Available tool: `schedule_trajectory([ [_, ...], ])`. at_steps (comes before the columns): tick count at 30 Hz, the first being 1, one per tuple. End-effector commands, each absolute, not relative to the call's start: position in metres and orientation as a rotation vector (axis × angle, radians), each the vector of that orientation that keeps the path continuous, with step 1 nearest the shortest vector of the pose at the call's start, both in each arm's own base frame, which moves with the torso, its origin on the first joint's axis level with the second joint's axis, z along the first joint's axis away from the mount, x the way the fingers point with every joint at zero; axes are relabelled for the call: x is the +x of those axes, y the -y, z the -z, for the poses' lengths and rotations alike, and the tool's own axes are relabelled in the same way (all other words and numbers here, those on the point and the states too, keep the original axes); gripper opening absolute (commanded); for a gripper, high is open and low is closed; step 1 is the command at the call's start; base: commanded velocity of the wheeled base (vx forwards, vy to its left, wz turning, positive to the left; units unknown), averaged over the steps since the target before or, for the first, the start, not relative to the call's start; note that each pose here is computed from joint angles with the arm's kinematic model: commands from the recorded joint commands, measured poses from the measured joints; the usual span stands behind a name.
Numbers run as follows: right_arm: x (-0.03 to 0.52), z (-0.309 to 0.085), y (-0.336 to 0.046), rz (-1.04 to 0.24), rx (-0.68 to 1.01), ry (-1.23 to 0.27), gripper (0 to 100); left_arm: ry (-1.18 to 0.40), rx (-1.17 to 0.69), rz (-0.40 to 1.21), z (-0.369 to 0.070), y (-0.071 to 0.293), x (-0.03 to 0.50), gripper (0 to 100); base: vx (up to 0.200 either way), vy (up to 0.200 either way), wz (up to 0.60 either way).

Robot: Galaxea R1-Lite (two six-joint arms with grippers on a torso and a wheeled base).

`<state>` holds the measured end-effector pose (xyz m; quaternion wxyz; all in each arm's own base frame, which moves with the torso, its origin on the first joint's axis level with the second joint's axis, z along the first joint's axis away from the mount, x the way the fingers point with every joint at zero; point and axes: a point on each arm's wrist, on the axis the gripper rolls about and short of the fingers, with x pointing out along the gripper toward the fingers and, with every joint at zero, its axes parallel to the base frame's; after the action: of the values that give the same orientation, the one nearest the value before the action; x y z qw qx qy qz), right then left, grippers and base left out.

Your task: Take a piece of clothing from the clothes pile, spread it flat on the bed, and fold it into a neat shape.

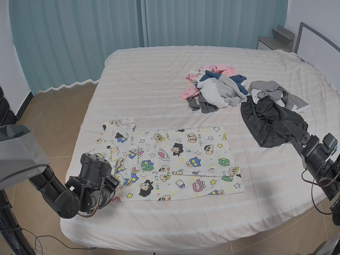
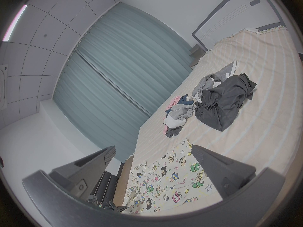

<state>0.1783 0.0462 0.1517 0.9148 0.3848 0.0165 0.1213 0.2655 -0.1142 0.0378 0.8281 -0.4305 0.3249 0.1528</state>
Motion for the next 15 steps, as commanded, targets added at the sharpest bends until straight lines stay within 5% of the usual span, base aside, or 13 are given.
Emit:
schedule_trajectory([
  [1, 0.178, -0.152, -0.046, -0.251, 0.792, -0.033, 100, -0.706, -0.904, -0.333, -0.032, 0.115, 0.266, 0, 0.000, 0.000, 0.00],
  [15, 0.178, -0.152, -0.047, -0.252, 0.792, -0.034, 100, -0.742, -0.912, -0.364, -0.021, 0.113, 0.262, 0, 0.000, 0.000, 0.00],
])
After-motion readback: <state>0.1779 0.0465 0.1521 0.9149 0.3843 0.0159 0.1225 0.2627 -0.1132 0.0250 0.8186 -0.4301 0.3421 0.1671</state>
